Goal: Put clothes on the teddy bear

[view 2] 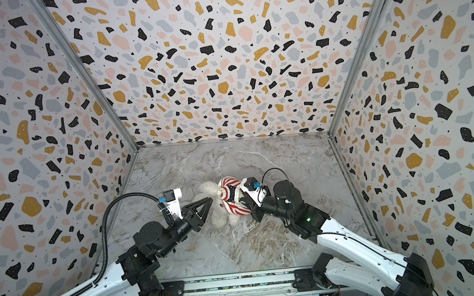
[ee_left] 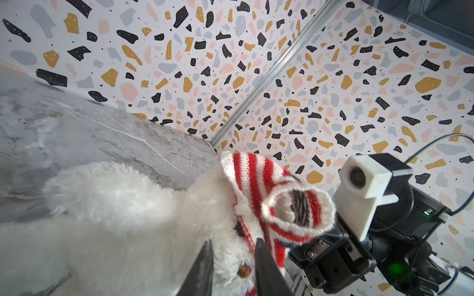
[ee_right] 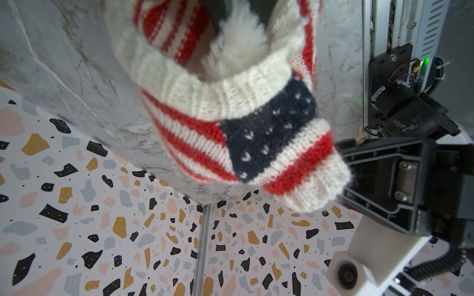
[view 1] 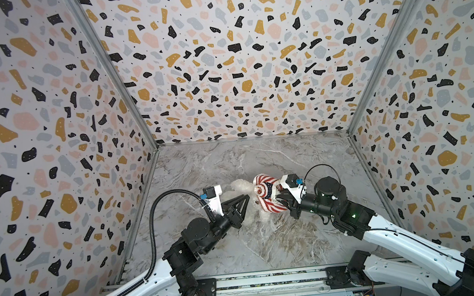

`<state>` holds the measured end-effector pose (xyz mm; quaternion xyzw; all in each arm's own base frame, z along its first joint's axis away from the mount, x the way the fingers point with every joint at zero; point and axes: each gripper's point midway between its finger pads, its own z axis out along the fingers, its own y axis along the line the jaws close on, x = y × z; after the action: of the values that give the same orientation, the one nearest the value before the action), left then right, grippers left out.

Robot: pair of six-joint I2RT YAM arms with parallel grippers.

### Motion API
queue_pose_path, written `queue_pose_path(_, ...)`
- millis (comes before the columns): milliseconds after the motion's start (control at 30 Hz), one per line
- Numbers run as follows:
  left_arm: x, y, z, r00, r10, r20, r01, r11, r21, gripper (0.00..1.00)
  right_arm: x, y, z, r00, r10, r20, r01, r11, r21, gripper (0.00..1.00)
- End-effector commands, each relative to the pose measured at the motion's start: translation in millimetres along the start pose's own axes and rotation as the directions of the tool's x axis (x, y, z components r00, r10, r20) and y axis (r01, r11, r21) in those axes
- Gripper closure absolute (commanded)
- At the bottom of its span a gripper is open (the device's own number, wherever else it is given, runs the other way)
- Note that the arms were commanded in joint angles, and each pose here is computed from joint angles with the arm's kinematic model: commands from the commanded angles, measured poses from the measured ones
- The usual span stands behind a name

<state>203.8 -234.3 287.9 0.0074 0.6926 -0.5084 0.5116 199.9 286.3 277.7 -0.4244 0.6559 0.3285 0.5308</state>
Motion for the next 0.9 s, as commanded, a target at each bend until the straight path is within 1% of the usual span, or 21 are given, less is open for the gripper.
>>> queue_pose_path(0,-9.5,-23.0,3.3,0.997,-0.078,0.014,0.076,0.991,0.106,0.73,-32.4,14.1,-10.1,0.986,-0.093,0.139,0.1,0.994,-0.047,1.0)
queue_pose_path(233,-6.9,-38.4,12.2,0.997,-0.082,-0.015,0.083,0.981,0.176,0.76,-30.5,22.3,-13.0,0.98,-0.119,0.159,0.131,0.989,-0.071,1.0)
queue_pose_path(500,-5.5,-42.2,16.1,0.997,-0.076,-0.026,0.08,0.979,0.19,0.76,-28.8,24.2,-12.2,0.977,-0.141,0.157,0.154,0.985,-0.073,1.0)
queue_pose_path(567,-6.3,-44.8,16.6,0.997,-0.075,-0.026,0.079,0.977,0.2,0.74,-28.0,24.1,-11.9,0.978,-0.145,0.153,0.157,0.985,-0.073,1.0)
queue_pose_path(633,-7.8,-46.0,16.5,0.997,-0.078,-0.023,0.081,0.976,0.204,0.7,-28.6,25.1,-12.2,0.977,-0.151,0.154,0.164,0.984,-0.076,1.0)
queue_pose_path(700,-8.8,-45.9,16.5,0.997,-0.074,-0.019,0.077,0.977,0.199,0.7,-29.8,26.0,-13.2,0.975,-0.155,0.16,0.169,0.983,-0.078,1.0)
queue_pose_path(800,-9.1,-42.2,17.4,0.997,-0.071,-0.013,0.072,0.981,0.181,0.75,-30.1,26.9,-14.6,0.973,-0.161,0.163,0.175,0.981,-0.078,1.0)
queue_pose_path(867,-8.9,-41.2,17.2,0.998,-0.068,-0.013,0.069,0.982,0.176,0.8,-30.1,26.9,-15.1,0.973,-0.163,0.162,0.176,0.982,-0.074,1.0)
